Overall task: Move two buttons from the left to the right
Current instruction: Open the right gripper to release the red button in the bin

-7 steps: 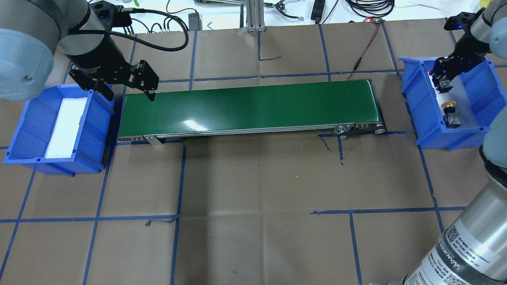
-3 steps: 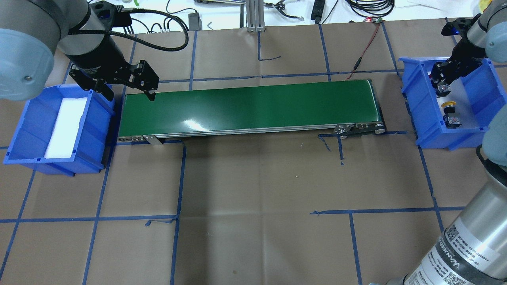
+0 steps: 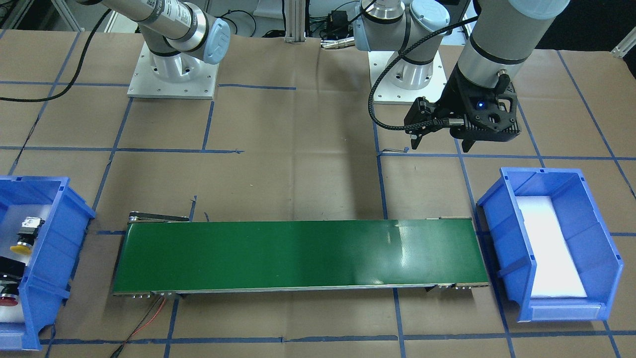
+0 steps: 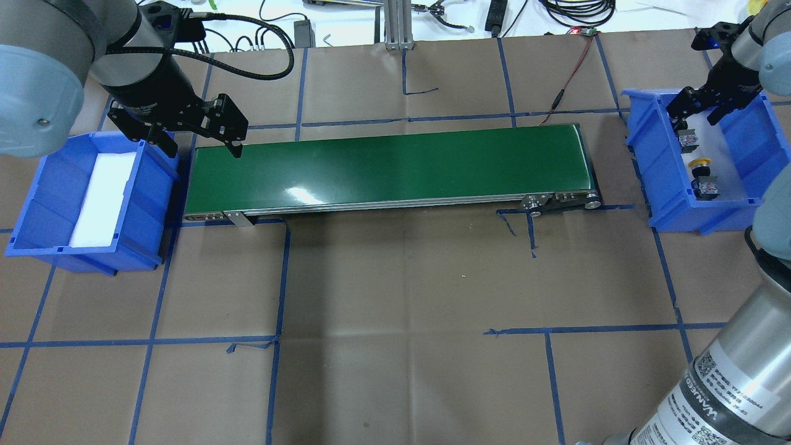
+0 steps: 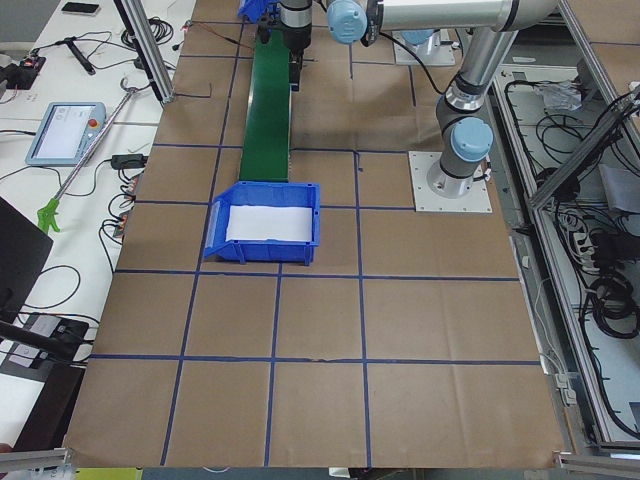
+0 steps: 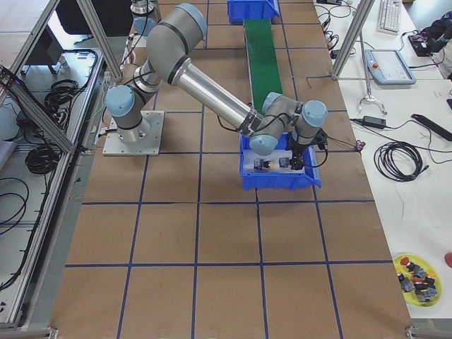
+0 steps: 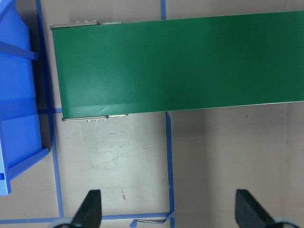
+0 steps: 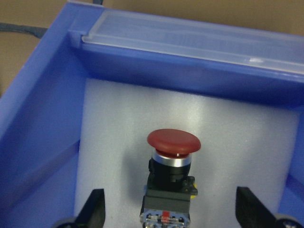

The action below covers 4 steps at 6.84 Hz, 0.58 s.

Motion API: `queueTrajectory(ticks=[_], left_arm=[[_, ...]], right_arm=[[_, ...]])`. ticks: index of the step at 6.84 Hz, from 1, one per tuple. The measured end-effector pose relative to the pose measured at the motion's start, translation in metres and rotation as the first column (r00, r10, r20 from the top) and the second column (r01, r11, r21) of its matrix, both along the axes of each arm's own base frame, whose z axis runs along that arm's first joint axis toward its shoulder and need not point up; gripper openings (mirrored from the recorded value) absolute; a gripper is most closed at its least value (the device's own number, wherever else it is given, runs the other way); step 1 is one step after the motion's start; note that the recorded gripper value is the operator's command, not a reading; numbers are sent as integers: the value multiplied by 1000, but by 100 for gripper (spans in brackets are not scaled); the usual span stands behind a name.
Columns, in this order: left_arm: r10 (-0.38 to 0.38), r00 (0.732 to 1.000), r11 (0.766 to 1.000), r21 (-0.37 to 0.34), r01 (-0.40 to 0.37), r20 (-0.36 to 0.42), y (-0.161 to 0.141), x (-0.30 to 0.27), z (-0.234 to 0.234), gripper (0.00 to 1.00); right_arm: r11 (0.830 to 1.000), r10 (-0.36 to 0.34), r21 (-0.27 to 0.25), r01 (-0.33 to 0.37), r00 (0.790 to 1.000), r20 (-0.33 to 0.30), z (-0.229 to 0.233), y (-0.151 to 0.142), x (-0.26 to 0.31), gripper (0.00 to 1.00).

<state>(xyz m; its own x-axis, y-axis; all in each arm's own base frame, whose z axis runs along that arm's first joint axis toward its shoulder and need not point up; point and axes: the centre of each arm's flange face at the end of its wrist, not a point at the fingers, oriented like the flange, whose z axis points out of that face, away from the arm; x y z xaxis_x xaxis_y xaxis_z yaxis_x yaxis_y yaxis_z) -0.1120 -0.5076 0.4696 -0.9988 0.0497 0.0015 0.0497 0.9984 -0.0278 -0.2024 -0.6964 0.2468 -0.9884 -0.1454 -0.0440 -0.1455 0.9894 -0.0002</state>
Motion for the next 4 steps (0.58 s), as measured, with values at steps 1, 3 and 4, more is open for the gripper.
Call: queueTrajectory(ticks=[1,3,4], left_arm=[[0,1000,1000,0,0,0,0,0,0,99],[0,1000,1000,1,0,0,0,0,0,99],[0,1000,1000,1,0,0,0,0,0,99]], right_arm=[[1000,0,-8,0,1000,-9,10,1,1,99],[998,2,-69,-5,999,-41,68,10,9,100],[994,6,-110,-13,998,-57,112,21,20,100]])
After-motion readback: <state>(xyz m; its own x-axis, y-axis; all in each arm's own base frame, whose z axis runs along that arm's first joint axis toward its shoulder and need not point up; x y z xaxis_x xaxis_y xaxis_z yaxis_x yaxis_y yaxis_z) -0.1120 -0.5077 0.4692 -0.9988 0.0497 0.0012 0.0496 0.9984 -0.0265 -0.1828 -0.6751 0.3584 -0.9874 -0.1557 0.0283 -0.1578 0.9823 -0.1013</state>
